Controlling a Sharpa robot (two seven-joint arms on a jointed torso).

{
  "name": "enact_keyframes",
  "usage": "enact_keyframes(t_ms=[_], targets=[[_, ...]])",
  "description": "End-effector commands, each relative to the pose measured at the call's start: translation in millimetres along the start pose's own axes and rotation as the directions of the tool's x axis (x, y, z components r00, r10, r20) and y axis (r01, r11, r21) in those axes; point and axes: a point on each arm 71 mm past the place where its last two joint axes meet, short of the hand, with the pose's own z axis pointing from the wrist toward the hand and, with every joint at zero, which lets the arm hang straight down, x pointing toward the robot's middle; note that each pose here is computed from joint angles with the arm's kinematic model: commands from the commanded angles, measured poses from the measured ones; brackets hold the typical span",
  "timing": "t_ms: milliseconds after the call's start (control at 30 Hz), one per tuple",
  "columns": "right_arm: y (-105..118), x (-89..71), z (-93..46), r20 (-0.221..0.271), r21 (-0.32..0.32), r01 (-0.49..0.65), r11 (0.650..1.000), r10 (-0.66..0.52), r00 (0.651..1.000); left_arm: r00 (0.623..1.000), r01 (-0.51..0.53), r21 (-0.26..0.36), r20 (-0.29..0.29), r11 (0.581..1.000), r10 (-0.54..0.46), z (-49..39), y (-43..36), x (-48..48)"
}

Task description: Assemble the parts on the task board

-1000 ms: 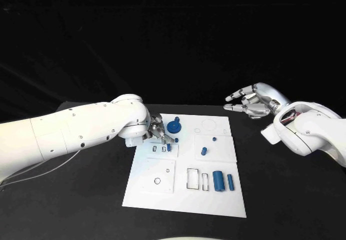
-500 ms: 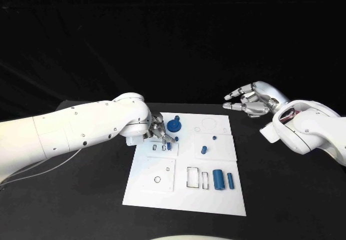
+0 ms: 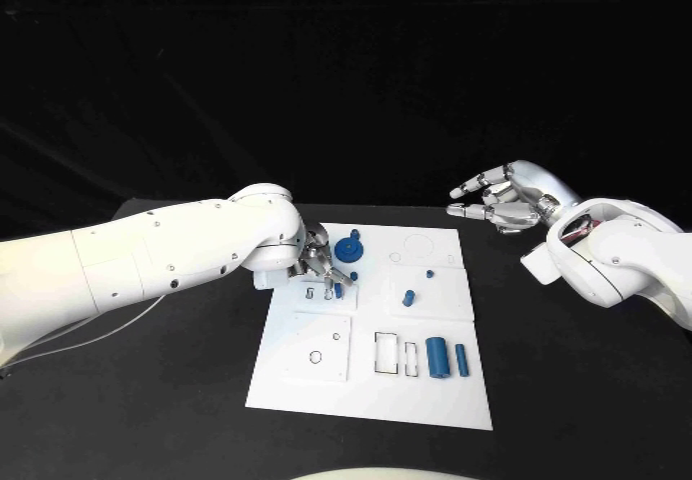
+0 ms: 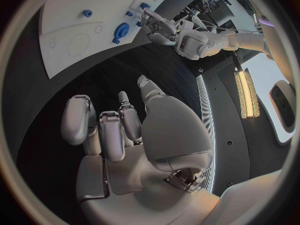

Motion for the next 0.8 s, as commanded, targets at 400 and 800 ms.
enact_keyframes(t_ms=[400, 800], targets=[[0.9, 0.7, 0.3, -0.009, -0.003, 0.001, 1.000, -0.001, 1.000, 0.999, -0.025, -0.038, -0.026, 0.999, 0.024, 2.8, -0.6, 3.6], [1.9, 2.0, 0.0, -0.014, -0.004, 0.005, 1.000, -0.005, 1.000, 0.999, -0.022, -0.036, -0.037, 0.999, 0.021, 2.5, -2.0, 5.8]])
